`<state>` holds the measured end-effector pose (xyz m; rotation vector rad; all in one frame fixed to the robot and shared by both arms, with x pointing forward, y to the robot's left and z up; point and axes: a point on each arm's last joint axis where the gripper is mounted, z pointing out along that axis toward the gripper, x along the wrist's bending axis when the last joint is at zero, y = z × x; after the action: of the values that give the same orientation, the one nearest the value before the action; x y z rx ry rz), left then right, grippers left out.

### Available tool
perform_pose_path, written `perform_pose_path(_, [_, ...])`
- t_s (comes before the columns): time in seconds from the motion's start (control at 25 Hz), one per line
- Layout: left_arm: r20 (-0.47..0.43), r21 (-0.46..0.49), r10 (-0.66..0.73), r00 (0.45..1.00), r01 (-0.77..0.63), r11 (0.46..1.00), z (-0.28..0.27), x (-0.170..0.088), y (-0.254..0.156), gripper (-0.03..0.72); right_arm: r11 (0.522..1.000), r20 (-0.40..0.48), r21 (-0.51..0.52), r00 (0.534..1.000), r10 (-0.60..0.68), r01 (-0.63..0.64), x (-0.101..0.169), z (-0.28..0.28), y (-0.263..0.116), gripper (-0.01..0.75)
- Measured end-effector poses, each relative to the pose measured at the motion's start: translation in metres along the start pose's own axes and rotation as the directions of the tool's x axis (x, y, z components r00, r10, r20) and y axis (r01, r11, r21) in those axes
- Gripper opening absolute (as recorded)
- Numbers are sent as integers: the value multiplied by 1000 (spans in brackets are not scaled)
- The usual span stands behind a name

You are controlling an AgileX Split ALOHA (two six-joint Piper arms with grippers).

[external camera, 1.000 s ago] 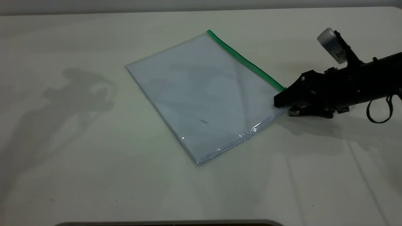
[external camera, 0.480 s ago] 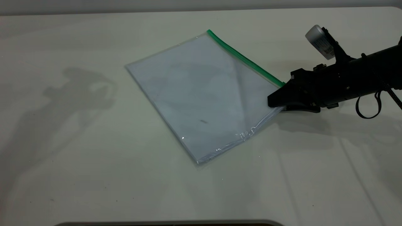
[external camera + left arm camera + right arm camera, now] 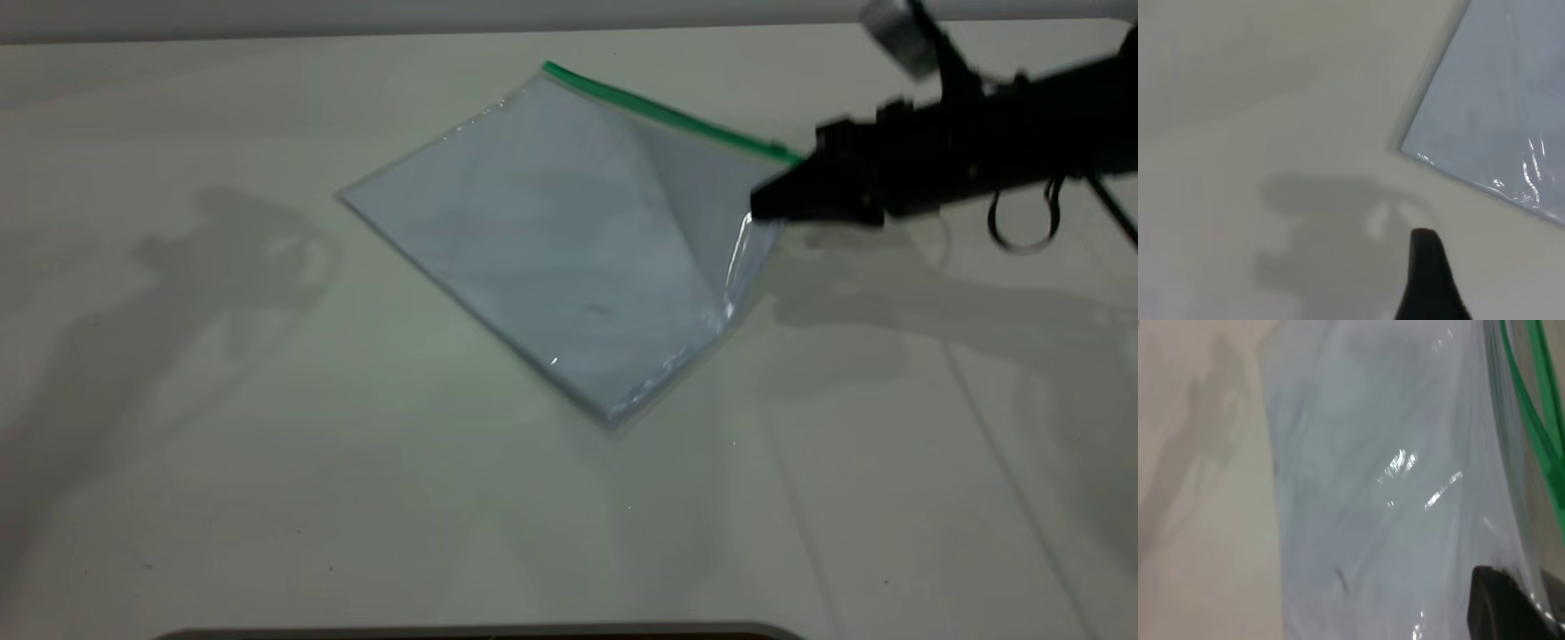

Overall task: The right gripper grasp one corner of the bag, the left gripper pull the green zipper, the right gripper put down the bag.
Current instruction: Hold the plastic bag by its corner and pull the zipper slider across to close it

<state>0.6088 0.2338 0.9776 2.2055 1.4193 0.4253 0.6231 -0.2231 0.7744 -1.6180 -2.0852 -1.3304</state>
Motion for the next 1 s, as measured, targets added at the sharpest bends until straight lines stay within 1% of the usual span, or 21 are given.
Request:
perform_pose_path(0.12, [-3,-44,135,991,-135,990,2,-15,7,560,997,8,-38,998,-70,70,13,-12,20,35])
perform_pose_path(0.2, [-14,-81,197,980,-198,977,5,-26,13,560,991,27,-38,992,-126,127,22,-17,30,35])
perform_pose_path(0.36, [-30,-124,340,940,-341,932,20,-49,19,556,962,85,25,958,-275,274,48,-18,41,35])
perform_pose_path(0.48, [-11,-119,470,883,-468,876,35,-69,20,536,924,127,89,916,-382,373,69,-11,43,35])
perform_pose_path(0.56, [2,-116,530,848,-527,842,43,-79,21,525,899,157,123,886,-436,421,78,-5,42,35])
perform_pose_path(0.68, [10,-122,581,814,-575,809,48,-89,23,512,869,203,168,846,-493,466,87,3,39,35])
perform_pose_path(0.76, [-2,-133,608,794,-603,787,49,-90,27,506,852,234,195,821,-521,485,91,9,37,35])
perform_pose_path(0.88, [-23,-149,611,791,-607,781,48,-90,31,498,839,255,214,801,-542,500,95,12,35,35])
perform_pose_path(0.96, [-30,-155,608,794,-604,782,48,-90,32,497,837,260,218,797,-545,501,95,13,35,35])
perform_pose_path(1.0, [-27,-158,596,803,-592,790,48,-90,32,497,838,263,218,797,-544,500,95,13,35,35])
